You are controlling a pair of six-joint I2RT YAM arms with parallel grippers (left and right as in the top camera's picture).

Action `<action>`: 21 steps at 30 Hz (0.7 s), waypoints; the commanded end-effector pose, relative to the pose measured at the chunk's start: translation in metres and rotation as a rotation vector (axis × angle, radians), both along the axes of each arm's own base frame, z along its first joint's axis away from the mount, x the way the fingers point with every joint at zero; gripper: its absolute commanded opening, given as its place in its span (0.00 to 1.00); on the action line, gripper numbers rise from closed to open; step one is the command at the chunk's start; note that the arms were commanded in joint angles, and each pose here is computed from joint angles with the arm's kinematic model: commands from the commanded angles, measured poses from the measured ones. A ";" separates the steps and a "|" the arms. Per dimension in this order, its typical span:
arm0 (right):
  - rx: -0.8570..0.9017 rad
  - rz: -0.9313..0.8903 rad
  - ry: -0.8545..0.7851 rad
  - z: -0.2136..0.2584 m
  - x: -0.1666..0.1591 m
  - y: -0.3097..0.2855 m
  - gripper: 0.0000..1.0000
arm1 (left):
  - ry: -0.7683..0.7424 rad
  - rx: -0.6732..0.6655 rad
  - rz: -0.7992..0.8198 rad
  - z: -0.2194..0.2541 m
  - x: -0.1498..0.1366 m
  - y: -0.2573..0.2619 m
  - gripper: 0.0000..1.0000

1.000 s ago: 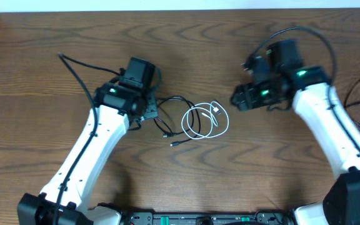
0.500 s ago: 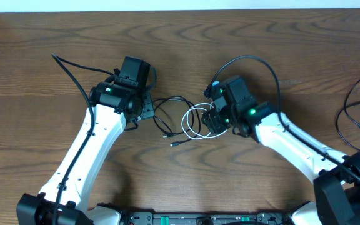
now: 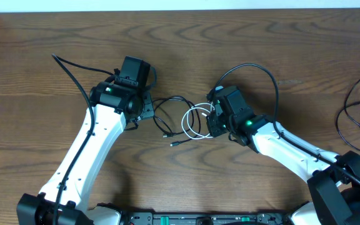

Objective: Untangle cables
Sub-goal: 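Grasp the white cable loop with the right gripper near the left gripper, then pull the white cable up and right with the right gripper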

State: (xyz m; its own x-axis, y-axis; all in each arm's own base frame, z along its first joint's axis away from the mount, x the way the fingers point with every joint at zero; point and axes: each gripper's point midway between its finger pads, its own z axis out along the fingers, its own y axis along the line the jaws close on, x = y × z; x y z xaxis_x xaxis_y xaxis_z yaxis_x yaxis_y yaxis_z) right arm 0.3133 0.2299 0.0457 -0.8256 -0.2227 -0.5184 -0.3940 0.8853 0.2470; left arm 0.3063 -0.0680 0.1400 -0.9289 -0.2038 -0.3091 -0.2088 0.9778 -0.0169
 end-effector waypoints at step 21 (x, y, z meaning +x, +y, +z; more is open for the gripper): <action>0.610 0.292 -0.424 0.260 0.049 0.004 0.01 | 0.021 0.003 0.009 -0.004 -0.003 0.002 0.44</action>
